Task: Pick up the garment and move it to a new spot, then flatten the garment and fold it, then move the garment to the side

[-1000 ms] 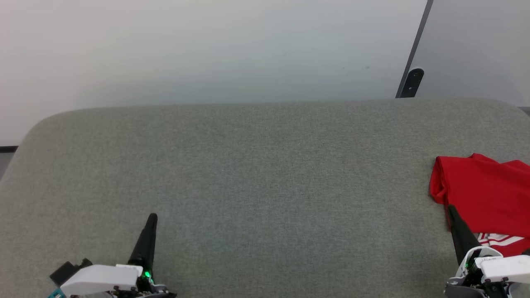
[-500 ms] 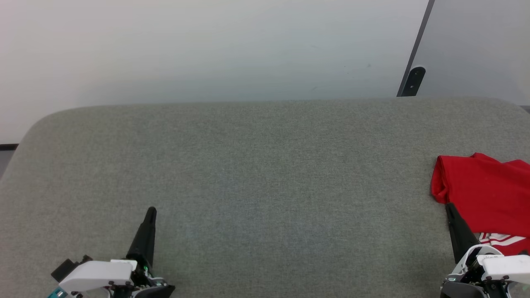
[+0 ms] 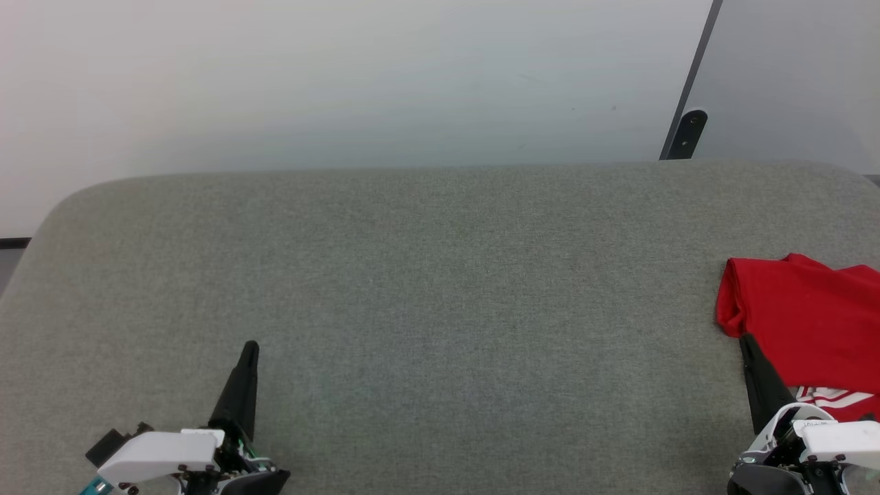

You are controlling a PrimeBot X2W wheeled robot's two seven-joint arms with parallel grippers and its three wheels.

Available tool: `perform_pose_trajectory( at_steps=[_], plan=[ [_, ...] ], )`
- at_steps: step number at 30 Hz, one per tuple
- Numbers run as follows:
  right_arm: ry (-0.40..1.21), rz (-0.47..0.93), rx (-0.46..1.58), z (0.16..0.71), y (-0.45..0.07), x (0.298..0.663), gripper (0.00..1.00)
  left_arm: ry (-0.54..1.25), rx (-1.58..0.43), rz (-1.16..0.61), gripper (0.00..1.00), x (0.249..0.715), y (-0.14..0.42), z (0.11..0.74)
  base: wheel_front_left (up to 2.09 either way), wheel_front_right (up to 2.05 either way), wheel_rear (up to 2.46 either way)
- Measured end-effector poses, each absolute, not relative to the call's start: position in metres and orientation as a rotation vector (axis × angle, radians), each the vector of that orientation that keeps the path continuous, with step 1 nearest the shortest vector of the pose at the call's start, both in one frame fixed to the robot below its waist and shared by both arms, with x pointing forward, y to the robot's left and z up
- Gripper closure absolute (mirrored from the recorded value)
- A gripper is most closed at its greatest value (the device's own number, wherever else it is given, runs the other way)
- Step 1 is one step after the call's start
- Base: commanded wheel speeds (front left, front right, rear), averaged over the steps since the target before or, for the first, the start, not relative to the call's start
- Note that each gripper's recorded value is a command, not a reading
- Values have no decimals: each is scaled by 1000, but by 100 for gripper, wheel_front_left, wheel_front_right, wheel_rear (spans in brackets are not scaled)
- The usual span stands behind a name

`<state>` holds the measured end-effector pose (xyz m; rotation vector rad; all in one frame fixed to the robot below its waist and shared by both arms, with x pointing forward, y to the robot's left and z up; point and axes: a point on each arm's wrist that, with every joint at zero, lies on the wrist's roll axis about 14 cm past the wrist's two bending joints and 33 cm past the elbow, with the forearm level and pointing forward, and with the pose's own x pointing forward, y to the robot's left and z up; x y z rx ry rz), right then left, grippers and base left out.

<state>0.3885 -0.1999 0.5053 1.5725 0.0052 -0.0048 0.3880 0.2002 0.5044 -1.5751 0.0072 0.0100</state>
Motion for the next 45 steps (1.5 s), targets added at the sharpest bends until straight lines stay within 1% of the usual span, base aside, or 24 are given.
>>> perform_pose_trajectory(
  at_steps=[45],
  plan=[
    [5,-5,1573,505,-200,388,100,7,-1578,9,100,388,200,504,0,0,0]
  ],
)
